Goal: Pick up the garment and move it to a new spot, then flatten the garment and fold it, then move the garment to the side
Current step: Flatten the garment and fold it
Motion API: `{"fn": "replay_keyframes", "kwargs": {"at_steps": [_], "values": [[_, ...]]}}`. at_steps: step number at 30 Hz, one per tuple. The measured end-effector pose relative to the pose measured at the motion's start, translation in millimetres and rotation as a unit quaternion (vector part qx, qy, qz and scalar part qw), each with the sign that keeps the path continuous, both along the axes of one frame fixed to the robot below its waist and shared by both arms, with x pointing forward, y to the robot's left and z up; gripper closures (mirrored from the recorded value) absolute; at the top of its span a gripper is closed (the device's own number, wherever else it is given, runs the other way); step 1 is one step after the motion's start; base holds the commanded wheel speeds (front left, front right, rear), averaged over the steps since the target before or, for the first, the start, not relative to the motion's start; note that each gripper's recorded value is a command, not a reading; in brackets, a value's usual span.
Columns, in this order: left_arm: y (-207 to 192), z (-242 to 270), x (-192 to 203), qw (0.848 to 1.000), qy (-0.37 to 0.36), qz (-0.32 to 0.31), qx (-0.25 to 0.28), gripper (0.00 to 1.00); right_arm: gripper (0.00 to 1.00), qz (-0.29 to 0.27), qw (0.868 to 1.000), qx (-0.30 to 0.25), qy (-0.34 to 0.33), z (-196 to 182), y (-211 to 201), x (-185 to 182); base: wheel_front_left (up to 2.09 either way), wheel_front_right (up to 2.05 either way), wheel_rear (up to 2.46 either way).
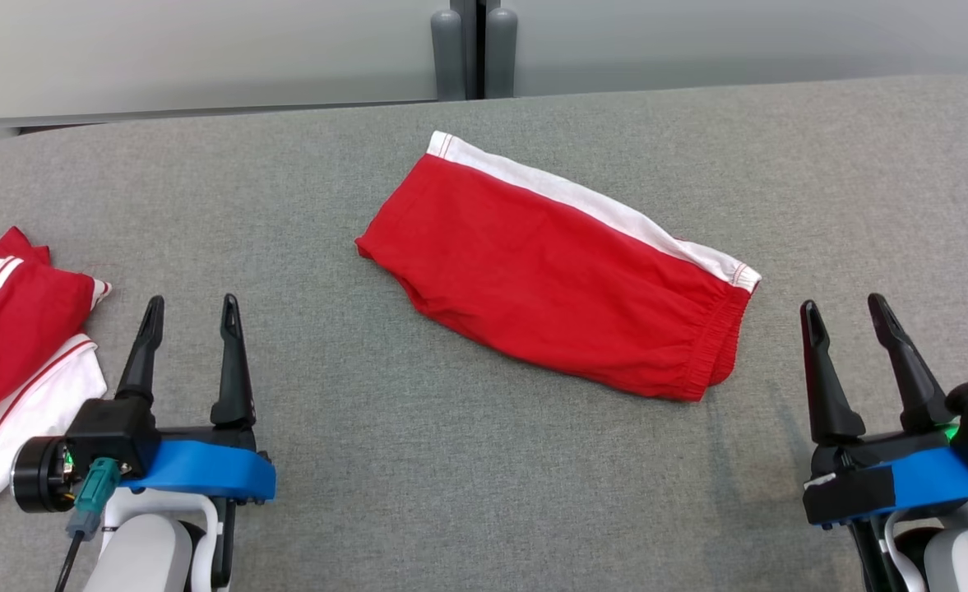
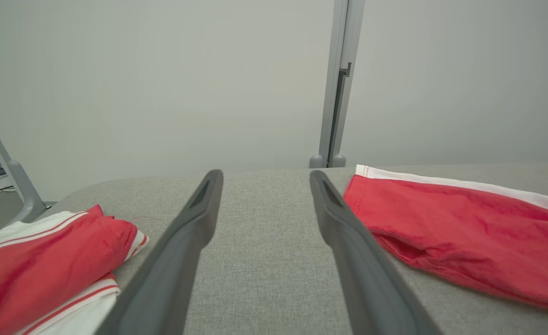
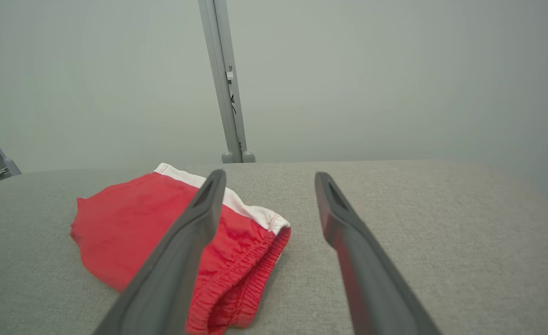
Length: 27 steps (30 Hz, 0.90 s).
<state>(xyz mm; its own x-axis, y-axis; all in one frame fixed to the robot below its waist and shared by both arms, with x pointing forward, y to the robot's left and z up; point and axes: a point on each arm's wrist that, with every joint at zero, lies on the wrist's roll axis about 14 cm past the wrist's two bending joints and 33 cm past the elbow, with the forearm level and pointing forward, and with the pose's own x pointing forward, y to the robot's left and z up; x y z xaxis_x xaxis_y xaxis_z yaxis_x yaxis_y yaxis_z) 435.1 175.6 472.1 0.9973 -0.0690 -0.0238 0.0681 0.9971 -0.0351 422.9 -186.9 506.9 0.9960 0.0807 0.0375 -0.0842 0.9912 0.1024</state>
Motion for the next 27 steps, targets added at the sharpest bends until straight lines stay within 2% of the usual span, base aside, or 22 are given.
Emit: {"fn": "replay_keyframes", "kwargs": {"at_steps": [19, 23, 27], "values": [[-2, -7, 4, 1.0, 0.017, -0.008, 0.007, 0.0, 0.0, -0.006, 1.0, 0.006, 0.008, 0, 0, -1, 0.0, 0.0, 0.0], [-27, 0, 35, 0.998, 0.016, -0.061, 0.007, 0.0, 0.0, -0.009, 1.0, 0.006, 0.019, -10, -2, 4, 0.0, 0.0, 0.0], [-62, -10, 70, 0.99, 0.054, -0.129, 0.015, 0.0, 0.0, -0.011, 0.999, 0.004, 0.031, -22, -4, 14, 0.0, 0.0, 0.0]]}}
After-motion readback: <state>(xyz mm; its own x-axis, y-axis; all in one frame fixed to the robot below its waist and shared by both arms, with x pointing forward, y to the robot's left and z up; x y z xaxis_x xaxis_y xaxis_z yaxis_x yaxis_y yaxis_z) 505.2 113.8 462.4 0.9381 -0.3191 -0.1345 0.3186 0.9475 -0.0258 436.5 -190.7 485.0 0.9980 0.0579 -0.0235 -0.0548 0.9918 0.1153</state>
